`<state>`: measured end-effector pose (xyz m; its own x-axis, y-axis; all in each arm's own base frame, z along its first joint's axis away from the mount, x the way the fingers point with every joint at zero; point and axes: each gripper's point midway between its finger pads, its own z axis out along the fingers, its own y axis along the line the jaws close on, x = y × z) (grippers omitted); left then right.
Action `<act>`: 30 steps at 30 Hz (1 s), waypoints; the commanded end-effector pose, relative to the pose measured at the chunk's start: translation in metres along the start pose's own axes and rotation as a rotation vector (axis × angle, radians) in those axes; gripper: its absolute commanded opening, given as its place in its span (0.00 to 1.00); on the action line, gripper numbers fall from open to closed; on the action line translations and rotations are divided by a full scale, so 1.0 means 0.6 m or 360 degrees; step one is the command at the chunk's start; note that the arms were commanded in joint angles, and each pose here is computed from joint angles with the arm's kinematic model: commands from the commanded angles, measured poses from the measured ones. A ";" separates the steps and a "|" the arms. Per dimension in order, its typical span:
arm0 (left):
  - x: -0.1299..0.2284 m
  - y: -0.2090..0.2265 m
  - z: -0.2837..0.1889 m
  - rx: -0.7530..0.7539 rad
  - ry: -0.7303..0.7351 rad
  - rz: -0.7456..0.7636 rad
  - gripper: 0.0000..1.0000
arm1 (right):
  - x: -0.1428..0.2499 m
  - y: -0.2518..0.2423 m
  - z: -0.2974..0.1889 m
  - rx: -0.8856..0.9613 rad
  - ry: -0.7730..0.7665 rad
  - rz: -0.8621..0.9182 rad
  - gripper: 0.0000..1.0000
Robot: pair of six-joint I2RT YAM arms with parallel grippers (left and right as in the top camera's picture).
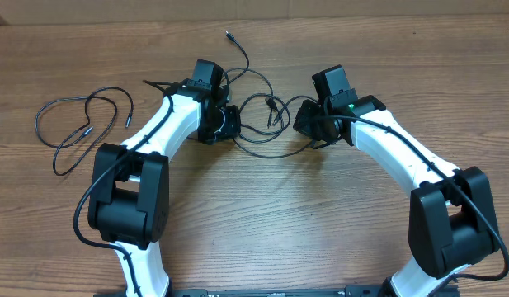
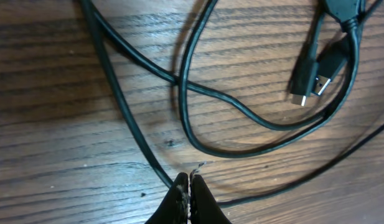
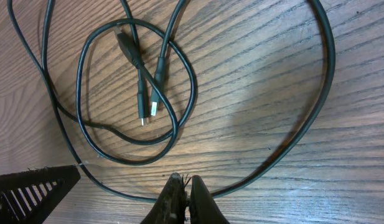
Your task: Untangle cables
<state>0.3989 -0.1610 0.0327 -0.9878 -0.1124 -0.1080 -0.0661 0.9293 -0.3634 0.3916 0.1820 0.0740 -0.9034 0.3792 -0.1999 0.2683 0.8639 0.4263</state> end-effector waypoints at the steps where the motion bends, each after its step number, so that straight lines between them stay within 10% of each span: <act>1: 0.004 0.013 0.014 -0.0070 0.0011 0.0018 0.04 | -0.006 0.002 -0.004 0.0002 -0.0036 -0.0008 0.04; 30: 0.035 0.073 0.050 -0.0275 0.0001 0.0002 0.04 | -0.007 0.002 -0.003 -0.0001 -0.0038 0.0070 0.04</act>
<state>0.3900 -0.1344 0.0013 -0.9828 -0.1265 -0.1347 -0.0928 0.9682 -0.2322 0.3934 0.1820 0.0747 -0.8892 0.4165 -0.1893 0.3039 0.8470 0.4362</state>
